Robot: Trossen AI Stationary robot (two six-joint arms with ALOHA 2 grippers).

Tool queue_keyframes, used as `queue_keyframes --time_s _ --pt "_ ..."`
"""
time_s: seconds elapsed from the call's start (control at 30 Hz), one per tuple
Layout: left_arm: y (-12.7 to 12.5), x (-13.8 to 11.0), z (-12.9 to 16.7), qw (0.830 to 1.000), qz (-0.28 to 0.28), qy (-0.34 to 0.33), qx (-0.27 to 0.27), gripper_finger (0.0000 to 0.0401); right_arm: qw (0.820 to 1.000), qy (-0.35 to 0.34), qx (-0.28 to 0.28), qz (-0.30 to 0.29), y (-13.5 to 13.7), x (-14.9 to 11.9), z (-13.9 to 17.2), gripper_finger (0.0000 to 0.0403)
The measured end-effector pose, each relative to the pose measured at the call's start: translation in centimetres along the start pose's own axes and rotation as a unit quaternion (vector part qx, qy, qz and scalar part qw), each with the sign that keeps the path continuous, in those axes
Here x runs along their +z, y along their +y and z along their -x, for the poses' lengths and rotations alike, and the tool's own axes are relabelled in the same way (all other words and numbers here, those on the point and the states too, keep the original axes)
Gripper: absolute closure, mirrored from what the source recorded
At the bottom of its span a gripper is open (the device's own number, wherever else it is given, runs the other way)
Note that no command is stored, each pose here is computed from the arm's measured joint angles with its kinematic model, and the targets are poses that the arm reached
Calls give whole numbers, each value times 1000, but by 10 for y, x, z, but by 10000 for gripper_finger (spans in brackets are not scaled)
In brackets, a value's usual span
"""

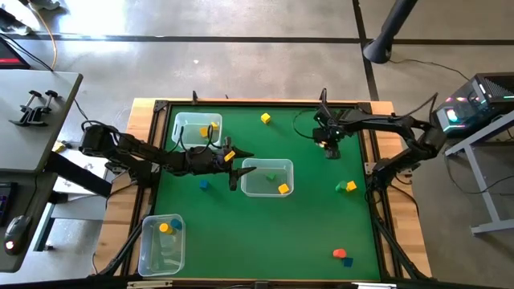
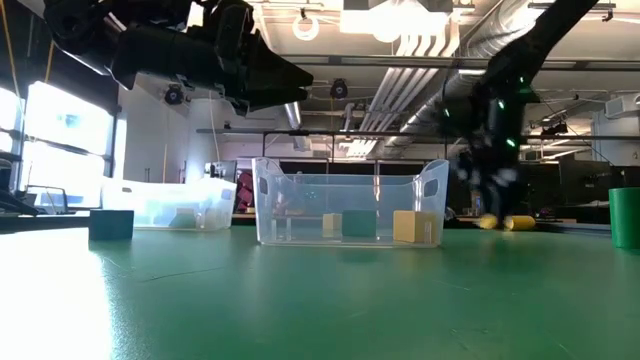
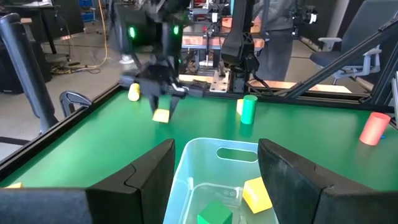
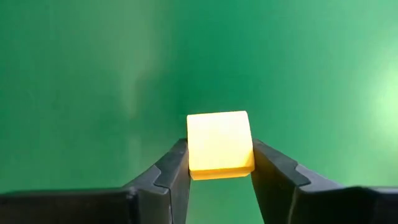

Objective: Sort blocks by size
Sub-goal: Put the yellow triangular block into the top left transparent bin

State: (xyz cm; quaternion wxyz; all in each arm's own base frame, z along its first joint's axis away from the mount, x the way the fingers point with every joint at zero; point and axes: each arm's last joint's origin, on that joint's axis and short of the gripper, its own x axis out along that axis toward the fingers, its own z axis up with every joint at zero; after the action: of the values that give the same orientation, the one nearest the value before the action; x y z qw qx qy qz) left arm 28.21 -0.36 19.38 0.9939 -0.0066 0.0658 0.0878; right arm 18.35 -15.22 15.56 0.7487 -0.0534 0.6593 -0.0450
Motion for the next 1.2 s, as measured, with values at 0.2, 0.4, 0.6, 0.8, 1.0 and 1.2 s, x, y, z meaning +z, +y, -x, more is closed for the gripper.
queue_keyframes --time_s 0.2,0.4,0.6,0.8,1.0,1.2 --pt "-7 0 1 999 -44 0 -12 186 983 -159 20 -88 -1 29 16 272" --pt "-19 -1 4 991 -129 -4 -34 186 942 -324 59 -65 13 68 30 272" --pt "-27 -10 -7 961 -274 9 -47 186 887 -449 108 4 38 99 49 272" --pt "-37 -7 -33 917 -397 2 -47 185 855 -498 137 53 60 114 59 272" --pt "-44 7 -55 882 -470 -15 -23 178 853 -497 149 62 68 116 60 272" --pt "-44 14 -64 852 -522 35 -3 170 853 -497 151 60 68 116 61 272"
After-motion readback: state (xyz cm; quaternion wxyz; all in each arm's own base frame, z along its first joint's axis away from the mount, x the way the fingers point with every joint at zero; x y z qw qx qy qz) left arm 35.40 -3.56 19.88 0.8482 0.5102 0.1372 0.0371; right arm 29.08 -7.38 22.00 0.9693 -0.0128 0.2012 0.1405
